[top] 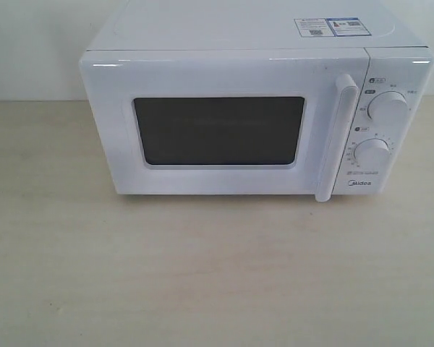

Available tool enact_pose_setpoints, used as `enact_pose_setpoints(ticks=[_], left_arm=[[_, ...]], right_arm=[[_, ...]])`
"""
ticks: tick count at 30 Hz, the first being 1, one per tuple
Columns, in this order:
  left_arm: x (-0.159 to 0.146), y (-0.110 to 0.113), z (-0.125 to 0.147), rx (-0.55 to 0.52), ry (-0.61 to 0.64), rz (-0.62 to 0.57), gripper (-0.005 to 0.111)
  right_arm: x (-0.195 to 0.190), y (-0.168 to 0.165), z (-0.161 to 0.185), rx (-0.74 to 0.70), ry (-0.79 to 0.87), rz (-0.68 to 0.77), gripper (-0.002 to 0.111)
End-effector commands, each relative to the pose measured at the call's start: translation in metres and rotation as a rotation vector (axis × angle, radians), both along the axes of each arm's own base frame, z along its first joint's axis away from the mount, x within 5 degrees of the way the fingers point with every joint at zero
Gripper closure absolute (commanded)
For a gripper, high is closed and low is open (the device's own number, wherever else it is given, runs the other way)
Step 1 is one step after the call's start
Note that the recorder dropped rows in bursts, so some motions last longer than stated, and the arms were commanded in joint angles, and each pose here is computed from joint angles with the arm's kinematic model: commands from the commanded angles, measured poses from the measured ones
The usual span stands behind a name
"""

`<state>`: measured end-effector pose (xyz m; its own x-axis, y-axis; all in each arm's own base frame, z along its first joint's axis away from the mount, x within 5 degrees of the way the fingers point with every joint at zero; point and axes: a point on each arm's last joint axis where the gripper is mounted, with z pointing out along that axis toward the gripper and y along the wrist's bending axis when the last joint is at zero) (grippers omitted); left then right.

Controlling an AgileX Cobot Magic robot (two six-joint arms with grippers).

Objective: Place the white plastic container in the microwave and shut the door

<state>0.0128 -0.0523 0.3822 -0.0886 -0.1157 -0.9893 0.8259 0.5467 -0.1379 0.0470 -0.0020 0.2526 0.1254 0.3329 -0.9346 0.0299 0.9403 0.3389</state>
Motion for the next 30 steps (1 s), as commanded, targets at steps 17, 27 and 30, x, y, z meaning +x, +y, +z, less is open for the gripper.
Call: enact_pose_setpoints(ticks=[17, 27, 30], left_arm=[[0.001, 0.0, 0.0, -0.003, -0.007, 0.005, 0.102], [0.001, 0.0, 0.0, -0.003, -0.007, 0.005, 0.102], [0.001, 0.0, 0.0, -0.003, -0.007, 0.005, 0.102]], right_arm=[[0.008, -0.006, -0.06, -0.196, 0.273, -0.058, 0.108], [0.005, -0.007, -0.072, -0.266, 0.41, -0.049, 0.108], [0.005, -0.007, -0.072, -0.273, 0.411, -0.048, 0.108]])
